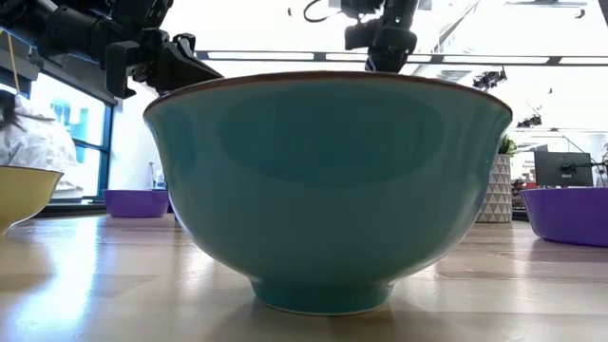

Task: Pick & Place Mini bowls
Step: Stack the top blue patterned bowl on the blue bowl on the shelf

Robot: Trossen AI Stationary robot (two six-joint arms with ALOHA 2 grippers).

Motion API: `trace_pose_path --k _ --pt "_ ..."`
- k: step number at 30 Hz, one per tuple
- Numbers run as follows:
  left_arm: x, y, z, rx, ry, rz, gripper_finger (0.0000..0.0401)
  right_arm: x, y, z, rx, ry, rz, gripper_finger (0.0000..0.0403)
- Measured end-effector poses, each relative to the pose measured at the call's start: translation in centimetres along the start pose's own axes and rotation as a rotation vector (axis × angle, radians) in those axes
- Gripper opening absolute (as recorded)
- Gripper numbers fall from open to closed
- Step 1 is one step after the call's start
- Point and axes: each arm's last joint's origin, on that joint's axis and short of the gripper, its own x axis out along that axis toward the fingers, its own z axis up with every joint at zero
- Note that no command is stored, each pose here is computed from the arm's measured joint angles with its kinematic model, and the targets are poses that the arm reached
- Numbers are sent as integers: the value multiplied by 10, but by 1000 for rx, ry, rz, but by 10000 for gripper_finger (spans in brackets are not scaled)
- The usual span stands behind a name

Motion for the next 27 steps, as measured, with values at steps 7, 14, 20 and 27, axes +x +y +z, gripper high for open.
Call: trace_pose_path --k 7,14,20,27 --pt "0 0 0 0 2 -1 10 0 0 1 2 -17 18 83" --pt "0 0 0 0 0 -4 10 3 -3 1 12 -9 1 83" --pt "0 0 0 0 -3 -8 10 3 -3 1 23 -7 -2 62" --pt "0 0 0 0 -4 -9 10 2 -4 1 17 6 -50 10"
